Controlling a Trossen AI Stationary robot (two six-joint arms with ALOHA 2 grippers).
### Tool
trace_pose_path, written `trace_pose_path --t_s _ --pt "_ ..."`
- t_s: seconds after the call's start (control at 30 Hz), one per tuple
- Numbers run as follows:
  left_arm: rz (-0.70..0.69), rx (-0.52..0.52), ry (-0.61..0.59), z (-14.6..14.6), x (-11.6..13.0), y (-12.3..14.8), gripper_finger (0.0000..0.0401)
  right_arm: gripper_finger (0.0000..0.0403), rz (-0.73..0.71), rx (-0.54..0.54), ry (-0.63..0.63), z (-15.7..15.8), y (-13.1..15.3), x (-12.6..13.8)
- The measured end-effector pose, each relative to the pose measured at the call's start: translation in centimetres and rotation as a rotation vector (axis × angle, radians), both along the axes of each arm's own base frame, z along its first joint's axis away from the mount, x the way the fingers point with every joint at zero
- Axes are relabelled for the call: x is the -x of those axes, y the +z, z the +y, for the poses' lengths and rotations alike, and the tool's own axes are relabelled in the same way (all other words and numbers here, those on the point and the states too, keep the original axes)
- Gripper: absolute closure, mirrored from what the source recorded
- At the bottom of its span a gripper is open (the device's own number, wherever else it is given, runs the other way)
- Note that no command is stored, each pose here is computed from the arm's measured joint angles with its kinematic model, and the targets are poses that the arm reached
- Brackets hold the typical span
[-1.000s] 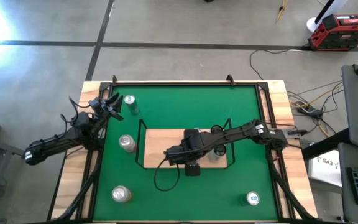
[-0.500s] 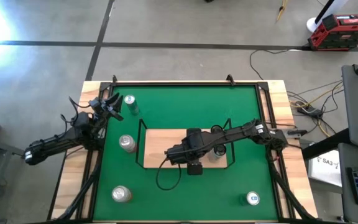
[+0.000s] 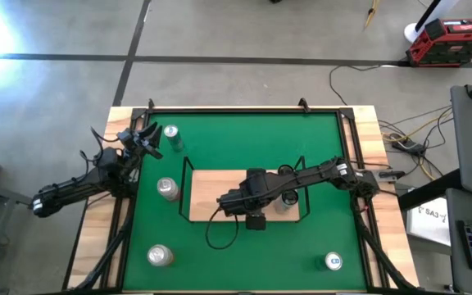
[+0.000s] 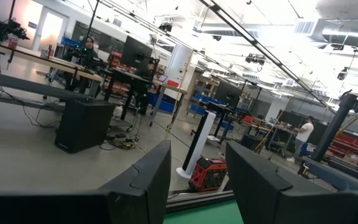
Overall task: Place canned beverage on shelf
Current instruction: Put the red and silver soda can on the shelf and align with the other red and silver soda can
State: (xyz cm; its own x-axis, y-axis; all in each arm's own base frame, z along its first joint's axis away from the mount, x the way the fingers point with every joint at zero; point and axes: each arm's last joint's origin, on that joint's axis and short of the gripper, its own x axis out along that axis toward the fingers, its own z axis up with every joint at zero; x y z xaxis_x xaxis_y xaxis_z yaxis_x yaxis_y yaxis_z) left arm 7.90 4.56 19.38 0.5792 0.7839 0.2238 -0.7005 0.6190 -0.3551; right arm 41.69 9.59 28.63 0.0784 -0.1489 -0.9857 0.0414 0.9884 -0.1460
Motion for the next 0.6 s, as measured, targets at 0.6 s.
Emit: trace_pose_path --t_s 0.6 --pt "0.0 0.0 0.0 0.0 0.0 0.0 0.0264 0.0032 -0.095 0.0 -0.107 0.3 2.7 1.4"
